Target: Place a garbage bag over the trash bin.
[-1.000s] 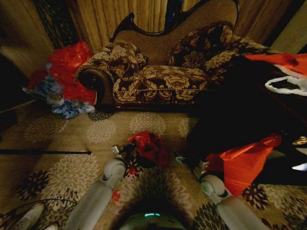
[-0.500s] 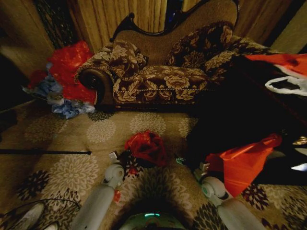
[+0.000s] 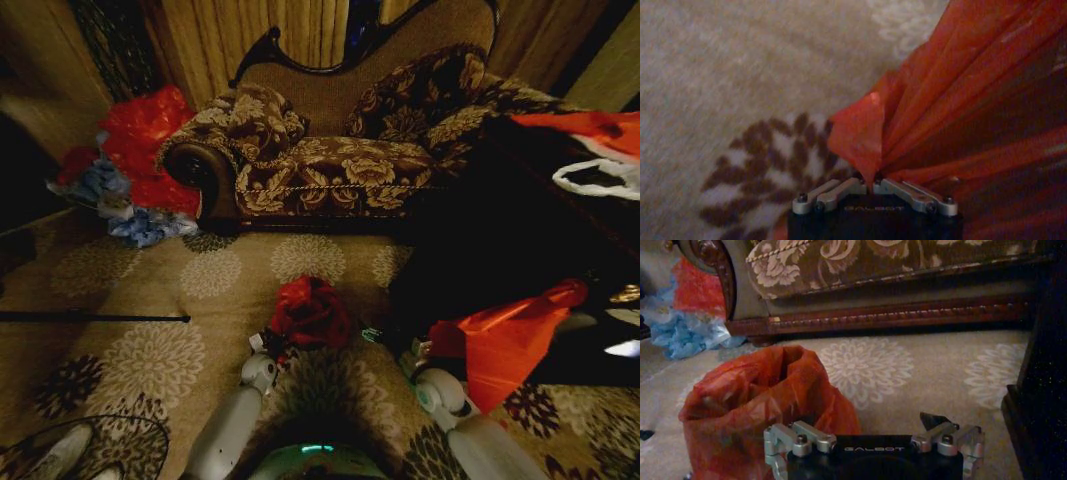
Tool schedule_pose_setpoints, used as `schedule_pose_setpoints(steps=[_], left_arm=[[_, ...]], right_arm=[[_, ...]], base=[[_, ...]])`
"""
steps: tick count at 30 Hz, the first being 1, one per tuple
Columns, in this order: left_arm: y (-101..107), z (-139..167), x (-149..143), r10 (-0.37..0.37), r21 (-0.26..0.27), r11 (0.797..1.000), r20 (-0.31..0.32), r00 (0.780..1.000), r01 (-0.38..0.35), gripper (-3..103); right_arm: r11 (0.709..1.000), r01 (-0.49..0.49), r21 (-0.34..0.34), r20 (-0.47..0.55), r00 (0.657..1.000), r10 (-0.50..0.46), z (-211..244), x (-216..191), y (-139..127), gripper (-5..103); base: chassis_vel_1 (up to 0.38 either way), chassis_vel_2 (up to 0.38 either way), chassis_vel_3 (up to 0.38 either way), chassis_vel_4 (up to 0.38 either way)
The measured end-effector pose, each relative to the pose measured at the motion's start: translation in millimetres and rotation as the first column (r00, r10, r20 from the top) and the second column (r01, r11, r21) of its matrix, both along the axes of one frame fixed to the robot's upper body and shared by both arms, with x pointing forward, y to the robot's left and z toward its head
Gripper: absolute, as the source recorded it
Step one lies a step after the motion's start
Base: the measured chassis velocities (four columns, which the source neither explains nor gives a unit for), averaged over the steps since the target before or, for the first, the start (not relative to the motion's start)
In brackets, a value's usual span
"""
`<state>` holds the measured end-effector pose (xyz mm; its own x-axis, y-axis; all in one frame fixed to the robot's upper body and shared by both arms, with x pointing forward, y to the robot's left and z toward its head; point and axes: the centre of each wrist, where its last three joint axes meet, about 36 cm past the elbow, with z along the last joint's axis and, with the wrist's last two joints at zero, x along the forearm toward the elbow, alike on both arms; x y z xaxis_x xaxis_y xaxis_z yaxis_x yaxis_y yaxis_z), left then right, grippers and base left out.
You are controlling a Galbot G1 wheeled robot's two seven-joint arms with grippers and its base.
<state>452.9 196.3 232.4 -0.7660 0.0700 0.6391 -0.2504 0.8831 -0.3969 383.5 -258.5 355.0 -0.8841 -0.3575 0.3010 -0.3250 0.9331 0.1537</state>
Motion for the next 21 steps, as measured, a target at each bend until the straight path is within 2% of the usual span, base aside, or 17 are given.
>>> schedule_pose_setpoints(steps=[6, 11, 13, 14, 15, 16, 17, 18, 19, 20, 21], left_arm=[[-0.1, -13.9, -2.5, 0.008, 0.024, 1.0, -0.026, 1.0, -0.007, 0], [1.2, -4.5, -8.7, 0.0, 0.033, 0.999, -0.01, 1.0, 0.0, -3], [2.6, 1.4, -12.2, -0.006, 0.035, 0.999, 0.008, 1.0, 0.006, 1], [4.5, 8.8, -18.4, -0.012, 0.042, 0.999, 0.041, 0.999, 0.01, 6], [7.8, 24.4, -28.4, -0.023, 0.056, 0.998, 0.092, 0.996, 0.018, 18], [10.3, 36.6, -36.4, -0.036, 0.063, 0.998, 0.113, 0.993, 0.029, 23], [11.6, 41.9, -40.9, -0.044, 0.069, 0.997, 0.118, 0.992, 0.036, 28], [11.6, 41.9, -40.9, -0.044, 0.069, 0.997, 0.118, 0.992, 0.036, 28], [14.4, 58.4, -54.1, -0.072, 0.083, 0.995, 0.132, 0.989, 0.062, 34], [14.4, 58.4, -54.1, -0.072, 0.083, 0.995, 0.132, 0.989, 0.062, 34], [15.9, 69.6, -61.5, -0.088, 0.087, 0.993, 0.143, 0.986, 0.076, 40]], right_arm=[[1.0, -0.007, 0.012, 0.005, 1.0, 0.007, 1.0, -3.7, 6.7, 100], [1.0, -0.005, 0.016, 0.014, 1.0, 0.005, 4.0, -4.9, 10.1, 100], [1.0, -0.002, 0.018, 0.019, 1.0, 0.002, 6.5, -4.8, 10.3, 100], [1.0, 0.001, 0.018, 0.026, 1.0, -0.001, 10.0, -4.5, 9.2, 100], [1.0, 0.005, 0.017, 0.032, 0.999, -0.005, 14.2, -6.0, 6.0, 100], [1.0, 0.007, 0.018, 0.032, 0.999, -0.008, 15.4, -8.1, 4.5, 100], [1.0, 0.008, 0.018, 0.031, 0.999, -0.009, 15.8, -9.7, 3.6, 100], [1.0, 0.008, 0.018, 0.031, 0.999, -0.009, 15.8, -9.7, 3.6, 100], [1.0, 0.01, 0.019, 0.029, 1.0, -0.01, 16.4, -14.4, 2.0, 100], [1.0, 0.01, 0.019, 0.029, 1.0, -0.01, 16.4, -14.4, 2.0, 100], [1.0, 0.011, 0.022, 0.029, 1.0, -0.011, 17.2, -17.3, 1.4, 100]], base=[[0.0, 0.0, 0.0, 0.0], [0.0, 0.0, 0.0, 0.0], [0.0, 0.0, 0.0, 0.0], [0.0, 0.0, 0.0, 0.0], [0.0, 0.0, 0.0, 0.0], [0.0, 0.0, 0.0, 0.0], [0.0, 0.0, 0.0, 0.0], [0.0, 0.0, 0.0, 0.0], [0.0, 0.0, 0.0, 0.0], [0.0, 0.0, 0.0, 0.0], [0.0, 0.0, 0.0, 0.0]])
